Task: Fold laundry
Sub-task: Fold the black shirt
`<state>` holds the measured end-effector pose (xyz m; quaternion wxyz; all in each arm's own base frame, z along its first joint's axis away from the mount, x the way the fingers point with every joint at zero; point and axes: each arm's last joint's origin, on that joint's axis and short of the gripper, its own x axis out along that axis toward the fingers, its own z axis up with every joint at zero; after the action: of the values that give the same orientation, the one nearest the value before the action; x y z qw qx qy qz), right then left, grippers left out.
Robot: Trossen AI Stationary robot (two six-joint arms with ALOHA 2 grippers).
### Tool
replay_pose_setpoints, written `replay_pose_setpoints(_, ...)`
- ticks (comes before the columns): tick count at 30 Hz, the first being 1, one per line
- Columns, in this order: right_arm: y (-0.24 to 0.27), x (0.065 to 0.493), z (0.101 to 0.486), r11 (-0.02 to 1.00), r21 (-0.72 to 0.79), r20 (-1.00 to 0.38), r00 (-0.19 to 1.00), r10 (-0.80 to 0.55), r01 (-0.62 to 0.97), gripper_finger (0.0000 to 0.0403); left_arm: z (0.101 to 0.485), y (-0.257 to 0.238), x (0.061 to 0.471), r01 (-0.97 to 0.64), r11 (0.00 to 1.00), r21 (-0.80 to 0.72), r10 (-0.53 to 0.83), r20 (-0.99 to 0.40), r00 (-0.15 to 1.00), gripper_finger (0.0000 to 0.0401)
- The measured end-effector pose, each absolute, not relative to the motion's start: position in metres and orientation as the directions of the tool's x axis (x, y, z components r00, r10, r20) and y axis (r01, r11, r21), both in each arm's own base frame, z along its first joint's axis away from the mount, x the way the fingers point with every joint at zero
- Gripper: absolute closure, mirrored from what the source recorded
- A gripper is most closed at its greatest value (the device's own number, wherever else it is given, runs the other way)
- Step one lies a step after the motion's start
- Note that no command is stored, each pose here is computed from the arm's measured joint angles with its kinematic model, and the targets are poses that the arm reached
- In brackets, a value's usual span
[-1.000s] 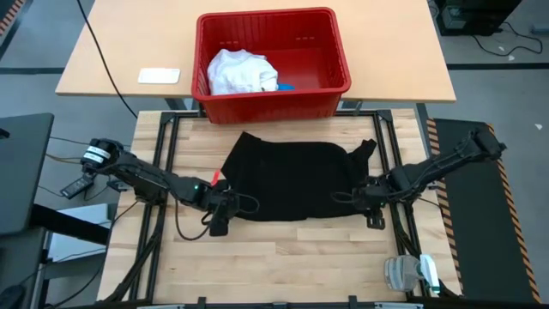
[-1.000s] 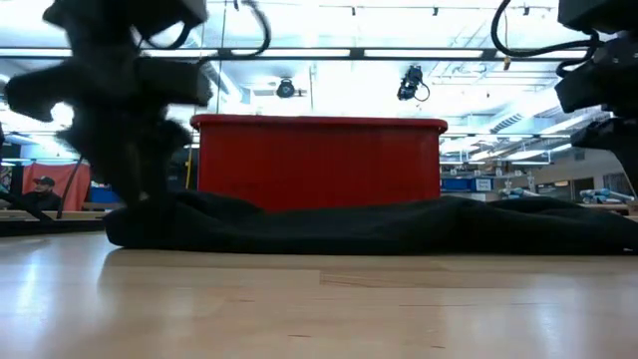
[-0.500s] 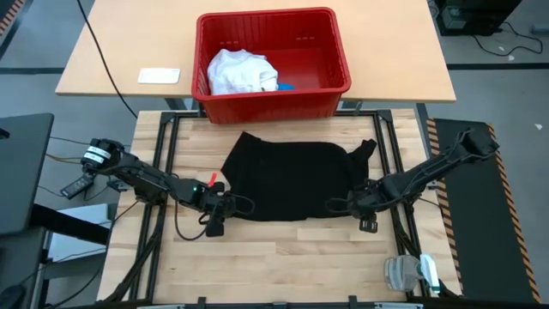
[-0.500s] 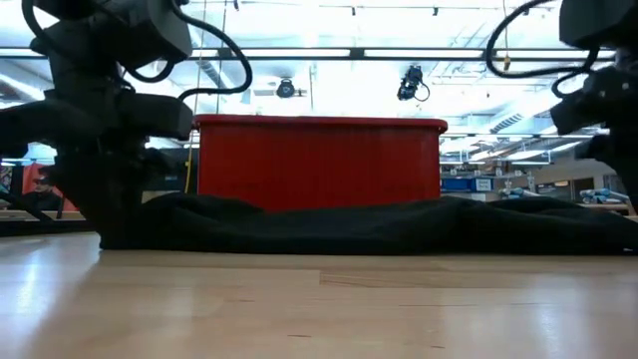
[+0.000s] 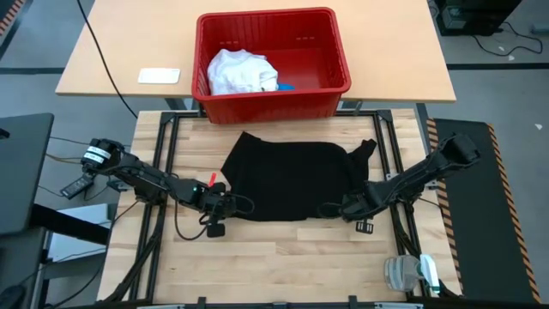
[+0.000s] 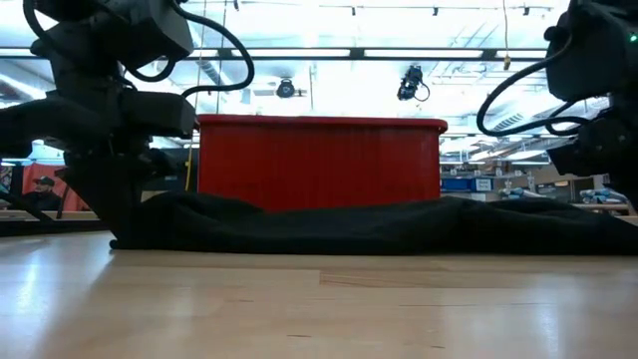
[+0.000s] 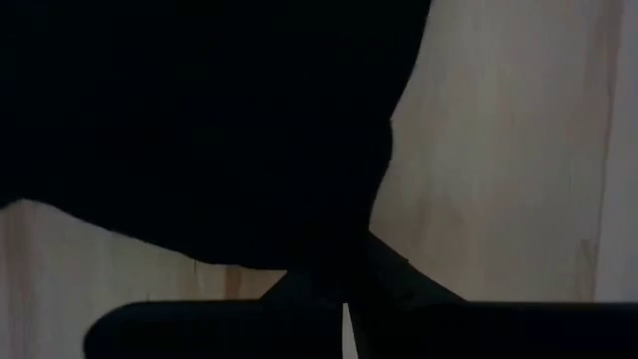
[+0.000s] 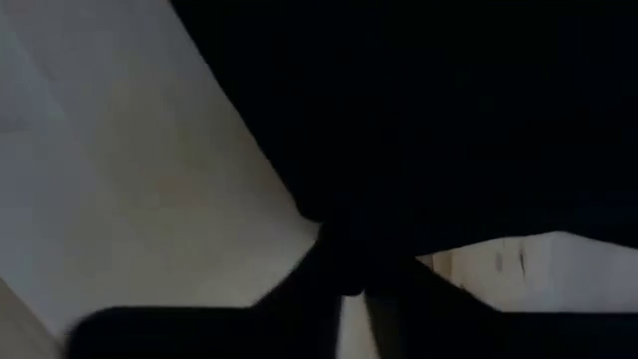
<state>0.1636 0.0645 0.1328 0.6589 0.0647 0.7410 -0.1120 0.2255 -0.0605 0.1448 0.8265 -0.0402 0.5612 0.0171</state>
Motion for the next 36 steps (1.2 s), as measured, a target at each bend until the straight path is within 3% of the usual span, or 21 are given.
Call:
replay_pose_setpoints(4, 0.067, 0.165, 0.147, 0.965, 0.004, -0.990, -0.136, 0.040, 0.262, 0.0390, 0.155, -0.058, 0.225, -0.168, 0.984, -0.057, 0.000, -0.946, 0.323, 0.0399)
replay_pose_setpoints(9, 0.068, 0.163, 0.219, 0.957, 0.108, -0.987, -0.086, 0.135, 0.269, 0.0397, 0.214, -0.063, 0.222, -0.122, 0.992, -0.017, 0.014, -0.968, 0.251, 0.0400)
replay_pose_setpoints(16, 0.048, 0.126, 0.335, 0.928, 0.162, -0.972, 0.218, 0.091, 0.335, 0.0400, 0.338, -0.055, 0.195, -0.097, 0.989, 0.113, 0.140, -0.932, 0.334, 0.0400)
replay_pose_setpoints(20, 0.032, 0.098, 0.374, 0.899, 0.184, -0.916, 0.402, 0.010, 0.397, 0.0400, 0.385, -0.039, 0.164, -0.170, 0.968, 0.184, 0.236, -0.895, 0.379, 0.0401)
replay_pose_setpoints(27, 0.013, 0.073, 0.418, 0.842, 0.204, -0.764, 0.619, -0.181, 0.499, 0.0400, 0.431, -0.027, 0.135, -0.268, 0.959, 0.090, 0.226, -0.816, 0.533, 0.0401)
replay_pose_setpoints(32, 0.001, 0.076, 0.429, 0.744, 0.085, -0.640, 0.609, -0.468, 0.662, 0.0400, 0.447, -0.014, 0.129, -0.289, 0.928, 0.236, 0.364, -0.737, 0.569, 0.0401)
replay_pose_setpoints(36, -0.009, 0.082, 0.430, 0.619, 0.017, -0.571, 0.516, -0.639, 0.785, 0.0400, 0.451, 0.008, 0.128, -0.403, 0.853, 0.331, 0.509, -0.701, 0.500, 0.0401)
